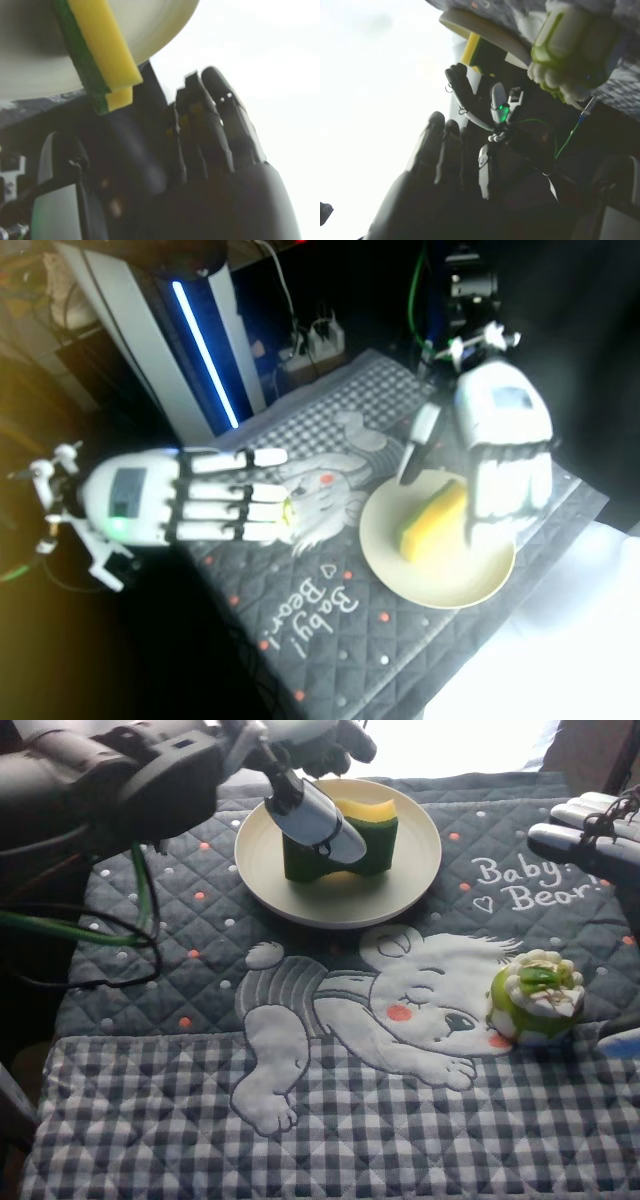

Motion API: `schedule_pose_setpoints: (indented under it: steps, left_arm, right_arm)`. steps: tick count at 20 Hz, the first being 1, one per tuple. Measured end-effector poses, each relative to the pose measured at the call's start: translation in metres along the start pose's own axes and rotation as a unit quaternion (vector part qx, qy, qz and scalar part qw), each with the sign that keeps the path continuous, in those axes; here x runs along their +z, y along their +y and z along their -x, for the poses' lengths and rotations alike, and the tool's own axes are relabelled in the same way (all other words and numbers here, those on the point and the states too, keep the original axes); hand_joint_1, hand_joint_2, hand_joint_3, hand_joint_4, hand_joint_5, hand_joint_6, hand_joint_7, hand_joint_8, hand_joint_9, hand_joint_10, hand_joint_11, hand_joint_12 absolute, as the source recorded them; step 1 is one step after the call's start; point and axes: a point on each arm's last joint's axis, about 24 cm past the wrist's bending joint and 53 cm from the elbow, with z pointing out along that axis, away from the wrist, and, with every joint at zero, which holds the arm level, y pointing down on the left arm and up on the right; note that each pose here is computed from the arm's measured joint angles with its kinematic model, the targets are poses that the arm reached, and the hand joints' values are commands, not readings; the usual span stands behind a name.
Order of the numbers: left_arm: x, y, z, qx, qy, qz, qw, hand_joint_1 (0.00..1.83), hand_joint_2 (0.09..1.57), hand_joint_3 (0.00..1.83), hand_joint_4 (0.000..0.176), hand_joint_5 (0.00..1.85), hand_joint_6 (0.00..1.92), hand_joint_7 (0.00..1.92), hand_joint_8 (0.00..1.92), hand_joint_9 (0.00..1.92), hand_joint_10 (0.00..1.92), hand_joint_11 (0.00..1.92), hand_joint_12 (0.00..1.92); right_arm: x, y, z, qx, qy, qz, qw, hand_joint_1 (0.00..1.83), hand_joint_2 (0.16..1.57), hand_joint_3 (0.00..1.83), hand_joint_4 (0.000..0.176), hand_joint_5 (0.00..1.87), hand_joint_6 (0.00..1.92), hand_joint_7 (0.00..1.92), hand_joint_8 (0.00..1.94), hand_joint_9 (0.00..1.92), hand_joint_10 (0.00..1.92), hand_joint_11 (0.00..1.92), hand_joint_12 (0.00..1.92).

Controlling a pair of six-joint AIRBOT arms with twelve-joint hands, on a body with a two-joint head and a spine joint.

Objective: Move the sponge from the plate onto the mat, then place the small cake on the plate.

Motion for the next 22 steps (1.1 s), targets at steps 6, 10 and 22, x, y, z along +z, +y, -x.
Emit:
schedule_pose_setpoints:
  steps: [6, 10, 22]
  left_arm:
    - [0.005, 0.017, -0.028, -0.004, 0.041, 0.027, 0.9988, 1.25, 1.15, 0.00, 0.000, 1.03, 0.63, 0.86, 1.42, 0.77, 1.49, 0.68, 1.74]
    - [-0.005, 0.001, -0.019, -0.007, 0.027, 0.006, 0.9996, 1.28, 1.13, 0.00, 0.000, 1.01, 0.70, 0.91, 1.28, 0.79, 1.13, 0.56, 1.33]
    - [-0.168, -0.005, 0.002, -0.014, -0.056, -0.062, 0.9964, 1.28, 1.09, 0.00, 0.000, 1.17, 0.33, 1.00, 1.24, 1.06, 1.29, 0.97, 1.63]
  right_arm:
    - [0.002, 0.001, 0.001, 0.004, -0.002, 0.003, 1.0000, 0.74, 0.78, 0.00, 0.176, 0.00, 0.00, 0.00, 0.00, 0.00, 0.00, 0.00, 0.00]
    - [0.002, 0.001, 0.001, 0.005, -0.002, 0.003, 1.0000, 0.77, 0.80, 0.01, 0.173, 0.00, 0.00, 0.00, 0.00, 0.00, 0.00, 0.00, 0.00]
    - [0.002, -0.002, 0.001, 0.013, -0.004, -0.003, 0.9999, 0.81, 0.90, 0.02, 0.176, 0.00, 0.00, 0.00, 0.00, 0.00, 0.00, 0.00, 0.00]
